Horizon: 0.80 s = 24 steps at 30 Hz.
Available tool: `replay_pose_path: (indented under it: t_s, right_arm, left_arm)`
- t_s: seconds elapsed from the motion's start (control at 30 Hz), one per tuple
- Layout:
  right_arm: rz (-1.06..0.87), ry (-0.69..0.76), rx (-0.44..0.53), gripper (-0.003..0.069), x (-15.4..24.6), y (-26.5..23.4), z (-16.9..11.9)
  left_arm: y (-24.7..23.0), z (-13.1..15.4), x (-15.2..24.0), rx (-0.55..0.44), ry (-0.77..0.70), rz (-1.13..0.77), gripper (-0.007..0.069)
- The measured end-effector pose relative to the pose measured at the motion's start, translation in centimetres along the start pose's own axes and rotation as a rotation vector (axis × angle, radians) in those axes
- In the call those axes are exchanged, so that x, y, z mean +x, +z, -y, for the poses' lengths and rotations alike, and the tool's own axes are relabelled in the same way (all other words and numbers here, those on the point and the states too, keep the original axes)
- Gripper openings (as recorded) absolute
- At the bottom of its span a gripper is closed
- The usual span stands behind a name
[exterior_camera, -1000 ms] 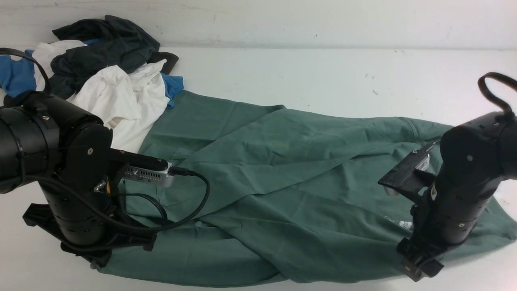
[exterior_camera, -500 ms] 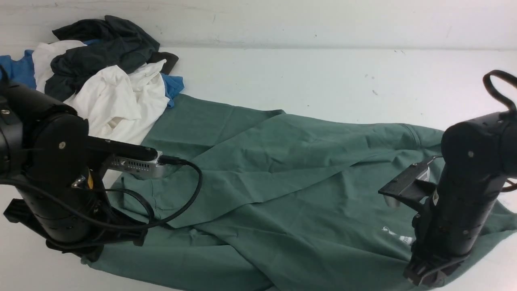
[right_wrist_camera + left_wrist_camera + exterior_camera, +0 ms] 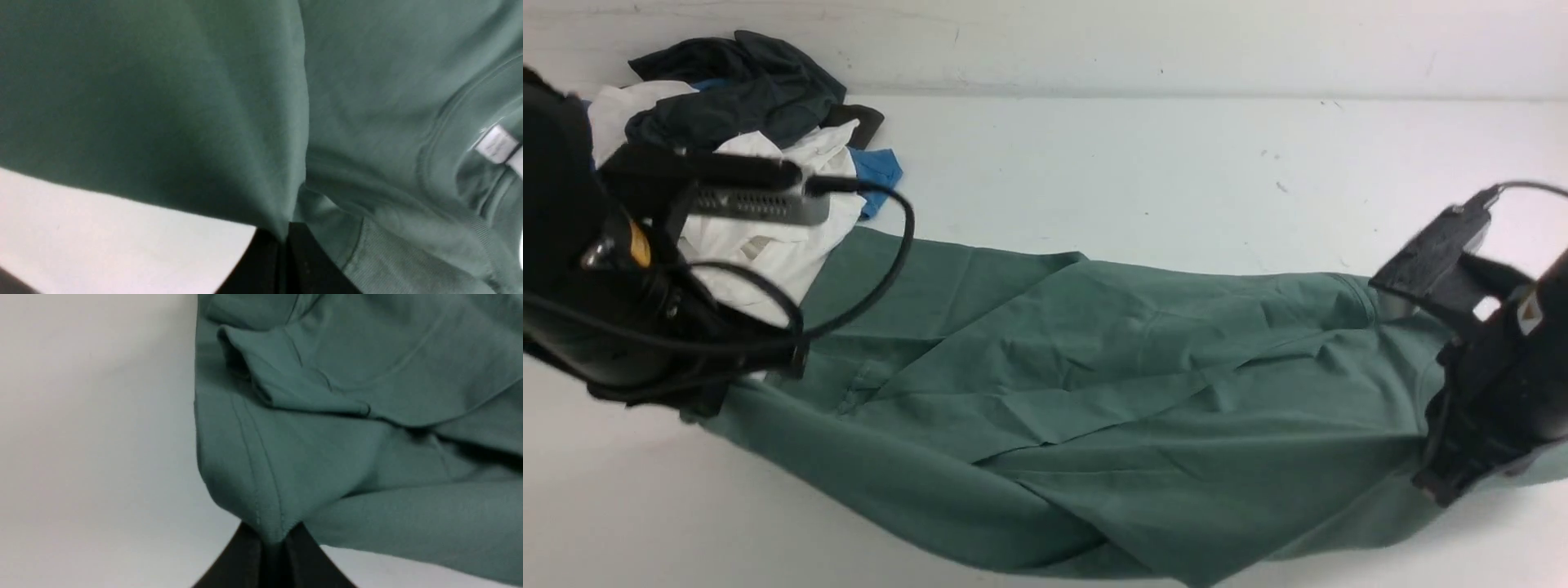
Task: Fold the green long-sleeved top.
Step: Use both arms to drag the lower edge of the fabric forward and fold it over the upper edge
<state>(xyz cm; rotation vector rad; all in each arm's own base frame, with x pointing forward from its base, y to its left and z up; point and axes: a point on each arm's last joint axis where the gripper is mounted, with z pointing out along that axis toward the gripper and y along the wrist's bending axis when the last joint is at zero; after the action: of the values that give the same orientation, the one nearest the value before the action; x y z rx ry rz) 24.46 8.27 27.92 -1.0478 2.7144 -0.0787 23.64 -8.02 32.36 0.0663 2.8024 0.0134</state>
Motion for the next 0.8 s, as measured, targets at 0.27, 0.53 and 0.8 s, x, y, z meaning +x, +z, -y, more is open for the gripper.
replay_pose_path:
  t_s: [0.27,0.53,0.8]
  right_arm:
    - [0.022,0.098,0.036,0.0001,-2.6,0.9,4.3]
    - [-0.017,0.186,-0.003,0.0001,-6.2,5.4,8.7]
    - [-0.011,0.231,-0.003,0.0003,-9.3,8.2,10.8]
  left_arm:
    - [1.6,2.1,-6.7,0.005,-0.017,0.026,0.0006]
    - [5.7,1.3,-13.6,0.033,-0.085,0.016,0.0006]
    - [9.8,0.6,-16.8,0.068,-0.132,-0.03,0.0006]
